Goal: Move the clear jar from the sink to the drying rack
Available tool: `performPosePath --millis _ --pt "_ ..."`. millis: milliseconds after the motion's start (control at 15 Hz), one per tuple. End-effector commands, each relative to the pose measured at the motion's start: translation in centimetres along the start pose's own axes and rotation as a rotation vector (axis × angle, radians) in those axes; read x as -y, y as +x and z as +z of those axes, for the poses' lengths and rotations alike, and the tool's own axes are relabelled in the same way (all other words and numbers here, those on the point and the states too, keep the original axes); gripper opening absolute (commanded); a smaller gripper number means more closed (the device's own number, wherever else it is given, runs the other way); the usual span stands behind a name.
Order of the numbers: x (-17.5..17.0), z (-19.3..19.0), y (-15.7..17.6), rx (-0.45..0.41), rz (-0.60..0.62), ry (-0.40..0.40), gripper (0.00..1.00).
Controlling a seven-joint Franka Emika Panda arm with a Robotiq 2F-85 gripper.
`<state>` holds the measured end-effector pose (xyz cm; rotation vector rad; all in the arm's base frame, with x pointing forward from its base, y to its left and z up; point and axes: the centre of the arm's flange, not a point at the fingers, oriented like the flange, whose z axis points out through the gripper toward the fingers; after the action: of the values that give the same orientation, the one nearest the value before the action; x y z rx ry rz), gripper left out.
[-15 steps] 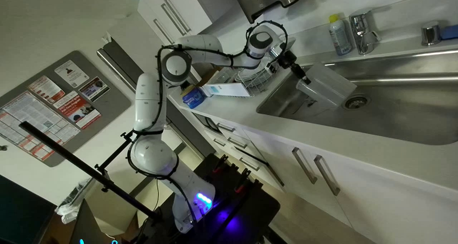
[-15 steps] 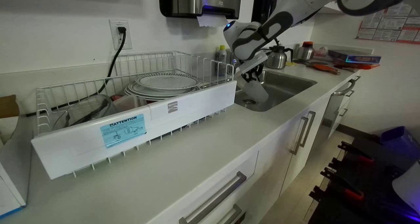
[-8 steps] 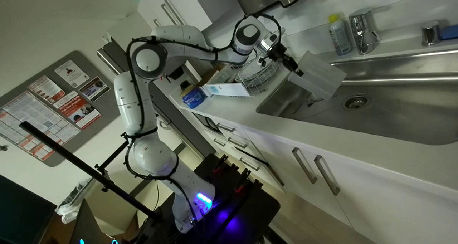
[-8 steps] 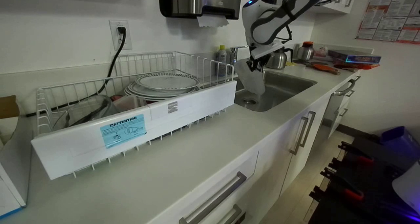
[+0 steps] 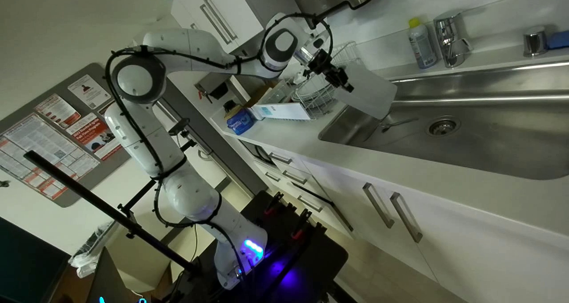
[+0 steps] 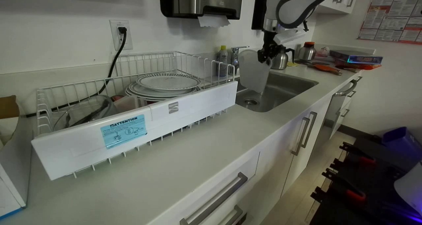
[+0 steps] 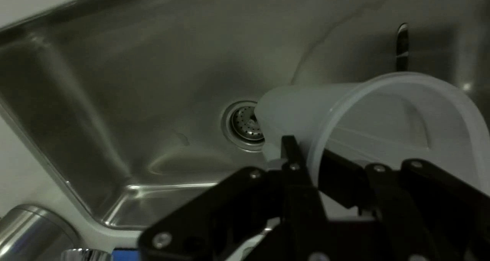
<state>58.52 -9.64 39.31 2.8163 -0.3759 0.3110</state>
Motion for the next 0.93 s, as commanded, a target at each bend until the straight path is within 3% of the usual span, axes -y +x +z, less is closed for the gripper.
performPosePath --millis 0,400,533,600,867 --pt "-0.7 -3.7 -3.5 -0.045 -0.065 0.055 0.02" --pt "0.6 -8.2 -6.3 -0.235 -0.179 0.115 0.02" --pt "0.7 -8.4 -6.5 -0.225 -0.168 0.087 0.02" --pt "1.5 -7.7 -4.9 -0.205 -0.163 0.101 0.07" --pt "1.1 -7.8 -5.5 -0.206 -0.166 0.094 0.07"
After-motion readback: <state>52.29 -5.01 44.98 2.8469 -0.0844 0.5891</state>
